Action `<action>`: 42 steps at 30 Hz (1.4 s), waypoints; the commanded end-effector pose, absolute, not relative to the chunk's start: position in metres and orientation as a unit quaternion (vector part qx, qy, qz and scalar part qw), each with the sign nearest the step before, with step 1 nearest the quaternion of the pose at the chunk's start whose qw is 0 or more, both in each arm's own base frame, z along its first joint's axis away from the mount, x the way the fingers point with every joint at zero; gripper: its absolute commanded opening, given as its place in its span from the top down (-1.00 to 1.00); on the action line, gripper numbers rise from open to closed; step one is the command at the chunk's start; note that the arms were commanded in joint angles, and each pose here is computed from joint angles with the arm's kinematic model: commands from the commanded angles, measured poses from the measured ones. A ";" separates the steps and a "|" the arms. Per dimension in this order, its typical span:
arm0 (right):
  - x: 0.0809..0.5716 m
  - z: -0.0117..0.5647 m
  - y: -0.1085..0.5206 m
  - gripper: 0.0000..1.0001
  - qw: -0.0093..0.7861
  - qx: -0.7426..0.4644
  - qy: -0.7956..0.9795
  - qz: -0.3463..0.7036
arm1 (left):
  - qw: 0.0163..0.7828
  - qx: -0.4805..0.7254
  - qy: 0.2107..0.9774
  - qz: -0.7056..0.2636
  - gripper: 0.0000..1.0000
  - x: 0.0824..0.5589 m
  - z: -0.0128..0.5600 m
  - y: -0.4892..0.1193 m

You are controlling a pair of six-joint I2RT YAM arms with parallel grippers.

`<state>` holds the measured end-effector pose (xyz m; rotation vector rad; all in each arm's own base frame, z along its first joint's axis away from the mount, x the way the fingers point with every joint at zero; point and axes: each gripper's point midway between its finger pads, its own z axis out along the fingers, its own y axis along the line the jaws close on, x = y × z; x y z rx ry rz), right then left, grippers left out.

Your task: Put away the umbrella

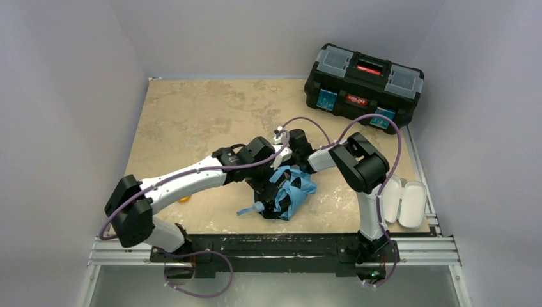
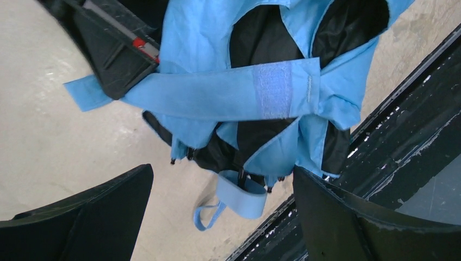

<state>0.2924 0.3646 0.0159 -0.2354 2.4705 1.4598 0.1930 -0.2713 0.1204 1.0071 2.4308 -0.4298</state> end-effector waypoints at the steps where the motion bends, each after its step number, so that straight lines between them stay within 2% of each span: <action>1: 0.301 0.018 0.361 1.00 0.157 -0.086 0.860 0.478 | 0.202 0.386 0.877 -0.201 -1.00 0.192 0.091 -0.293; 8: 0.299 0.022 0.361 1.00 0.157 -0.088 0.858 0.480 | 0.141 0.375 0.893 -0.208 -1.00 0.184 0.034 -0.298; 13: 0.301 0.024 0.362 1.00 0.159 -0.087 0.857 0.483 | 0.110 0.366 0.902 -0.200 -0.80 0.174 0.001 -0.291; 16: 0.303 0.025 0.364 1.00 0.159 -0.085 0.855 0.485 | 0.101 0.363 0.904 -0.200 -0.40 0.167 -0.011 -0.288; 18: 0.303 0.026 0.365 1.00 0.159 -0.084 0.854 0.488 | 0.107 0.368 0.903 -0.193 0.05 0.165 -0.011 -0.287; 20: 0.305 0.028 0.366 1.00 0.160 -0.083 0.853 0.490 | 0.130 0.372 0.905 -0.163 0.60 0.170 -0.008 -0.283; 22: 0.309 0.034 0.370 1.00 0.163 -0.082 0.850 0.494 | 0.154 0.379 0.903 -0.134 0.97 0.176 0.001 -0.282; 29: 0.339 0.083 0.393 1.00 0.190 -0.092 0.826 0.523 | 0.273 0.361 0.892 0.009 1.00 0.228 0.064 -0.260; 35: 0.366 0.165 0.416 1.00 0.238 -0.128 0.784 0.558 | 0.399 0.371 0.815 0.198 1.00 0.269 0.159 -0.237; 38: 0.375 0.199 0.425 1.00 0.256 -0.143 0.765 0.573 | 0.425 0.388 0.780 0.245 1.00 0.275 0.170 -0.239; 42: 0.383 0.221 0.432 1.00 0.261 -0.158 0.750 0.587 | 0.429 0.407 0.756 0.279 1.00 0.265 0.150 -0.248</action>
